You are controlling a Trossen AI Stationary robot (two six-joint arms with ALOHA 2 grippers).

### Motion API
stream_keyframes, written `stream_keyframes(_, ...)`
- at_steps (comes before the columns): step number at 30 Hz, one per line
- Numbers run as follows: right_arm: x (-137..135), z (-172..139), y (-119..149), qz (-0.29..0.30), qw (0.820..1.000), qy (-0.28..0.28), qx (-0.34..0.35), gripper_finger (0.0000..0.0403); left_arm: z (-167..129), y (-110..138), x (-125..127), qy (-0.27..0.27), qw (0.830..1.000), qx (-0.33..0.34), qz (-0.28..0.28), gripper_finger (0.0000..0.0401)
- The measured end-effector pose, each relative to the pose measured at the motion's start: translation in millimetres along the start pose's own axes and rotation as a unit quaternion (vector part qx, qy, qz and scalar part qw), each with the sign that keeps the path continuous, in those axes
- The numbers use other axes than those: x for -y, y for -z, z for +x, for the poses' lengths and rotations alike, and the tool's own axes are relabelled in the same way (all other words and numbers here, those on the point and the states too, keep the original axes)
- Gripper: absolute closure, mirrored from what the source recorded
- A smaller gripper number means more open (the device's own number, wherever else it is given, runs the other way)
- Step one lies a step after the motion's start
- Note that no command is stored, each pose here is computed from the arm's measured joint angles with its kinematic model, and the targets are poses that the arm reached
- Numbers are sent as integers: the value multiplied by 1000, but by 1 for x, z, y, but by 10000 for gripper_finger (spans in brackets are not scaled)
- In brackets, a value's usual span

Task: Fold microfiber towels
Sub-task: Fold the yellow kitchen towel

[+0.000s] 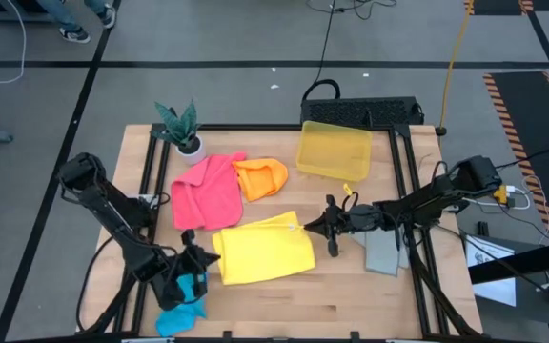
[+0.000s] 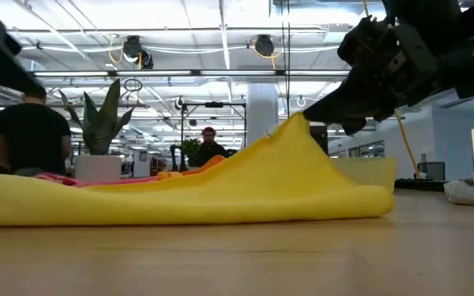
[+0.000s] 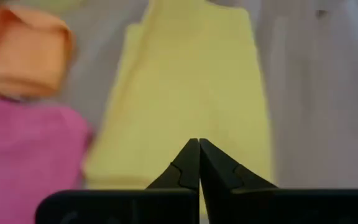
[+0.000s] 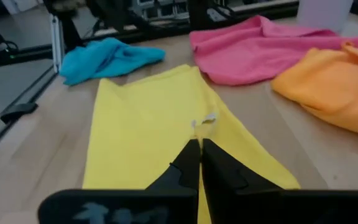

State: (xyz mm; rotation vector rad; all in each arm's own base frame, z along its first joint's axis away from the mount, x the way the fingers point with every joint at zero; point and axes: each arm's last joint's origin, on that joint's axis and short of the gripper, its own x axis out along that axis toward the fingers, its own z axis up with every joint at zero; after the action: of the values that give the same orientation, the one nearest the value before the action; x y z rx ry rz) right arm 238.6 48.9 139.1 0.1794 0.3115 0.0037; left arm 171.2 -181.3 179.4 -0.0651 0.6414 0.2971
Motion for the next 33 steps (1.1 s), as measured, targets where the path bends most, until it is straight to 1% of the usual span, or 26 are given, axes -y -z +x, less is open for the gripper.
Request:
stream_keyframes(2,0,0,0,1,1000,0,-1,403,10,-2,-9,-30,999,-3,12,370)
stream_keyframes(4,0,0,1,1,1000,0,-4,403,23,-4,-21,-54,998,-23,8,341)
stream_keyframes(7,-1,0,2,-1,1000,-1,-8,403,45,-1,-44,-78,993,-89,-9,287)
stream_keyframes(10,-4,-1,3,-4,1000,-6,-12,403,64,7,-68,-91,985,-146,-11,239)
stream_keyframes(13,-7,-1,5,-10,1000,-12,-16,403,75,16,-89,-109,975,-192,-13,210)
stream_keyframes(14,-7,-2,5,-11,1000,-13,-16,403,78,18,-95,-109,973,-201,-12,207)
stream_keyframes(16,-9,-2,5,-14,1000,-16,-16,403,83,20,-100,-87,975,-202,-6,209)
stream_keyframes(19,-9,-2,5,-14,1000,-16,-16,403,89,19,-100,-47,981,-189,8,229)
stream_keyframes(21,-9,-2,5,-14,1000,-16,-16,402,90,15,-98,-35,983,-179,14,248)
stream_keyframes(26,-9,-2,5,-14,1000,-16,-16,401,82,6,-97,5,981,-190,43,276)
stream_keyframes(33,-9,-2,5,-16,1000,-15,-18,401,67,-5,-91,57,985,-152,53,277)
